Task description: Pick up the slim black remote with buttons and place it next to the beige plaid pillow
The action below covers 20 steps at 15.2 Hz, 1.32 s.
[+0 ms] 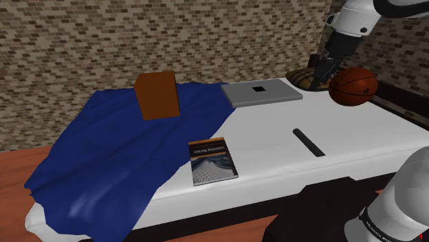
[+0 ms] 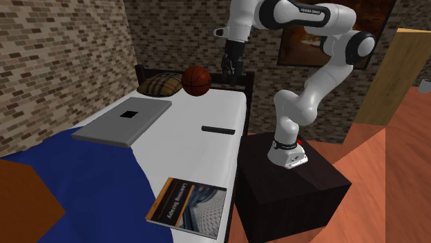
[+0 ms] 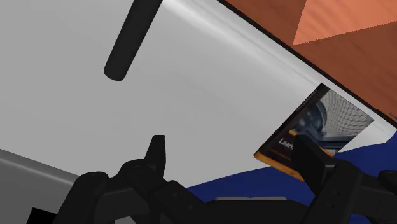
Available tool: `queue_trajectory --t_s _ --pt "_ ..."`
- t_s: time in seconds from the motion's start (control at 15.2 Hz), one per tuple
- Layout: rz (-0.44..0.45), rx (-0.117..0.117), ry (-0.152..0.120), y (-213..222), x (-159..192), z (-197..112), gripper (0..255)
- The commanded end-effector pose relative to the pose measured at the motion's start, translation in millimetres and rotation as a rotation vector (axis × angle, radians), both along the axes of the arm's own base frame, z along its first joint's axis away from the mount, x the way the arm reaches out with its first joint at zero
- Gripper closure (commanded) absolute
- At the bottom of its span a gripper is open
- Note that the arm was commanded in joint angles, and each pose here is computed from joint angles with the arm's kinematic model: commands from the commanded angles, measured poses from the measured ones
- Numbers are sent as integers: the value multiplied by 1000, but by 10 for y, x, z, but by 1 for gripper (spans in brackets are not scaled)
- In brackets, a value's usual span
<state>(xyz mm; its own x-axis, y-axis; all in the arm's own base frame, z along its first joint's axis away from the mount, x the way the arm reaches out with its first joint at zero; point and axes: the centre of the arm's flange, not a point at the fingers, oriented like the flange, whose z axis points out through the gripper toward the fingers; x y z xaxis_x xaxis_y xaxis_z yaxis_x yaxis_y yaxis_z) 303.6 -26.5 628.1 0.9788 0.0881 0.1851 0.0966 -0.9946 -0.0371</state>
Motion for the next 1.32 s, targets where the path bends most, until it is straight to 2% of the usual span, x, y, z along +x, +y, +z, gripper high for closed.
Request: queue_trajectory --t_s 0.0,1.25 --pt "0 0 0 0 0 0 0" --pt "-456 -62 -21 -781 124 -2295 0"
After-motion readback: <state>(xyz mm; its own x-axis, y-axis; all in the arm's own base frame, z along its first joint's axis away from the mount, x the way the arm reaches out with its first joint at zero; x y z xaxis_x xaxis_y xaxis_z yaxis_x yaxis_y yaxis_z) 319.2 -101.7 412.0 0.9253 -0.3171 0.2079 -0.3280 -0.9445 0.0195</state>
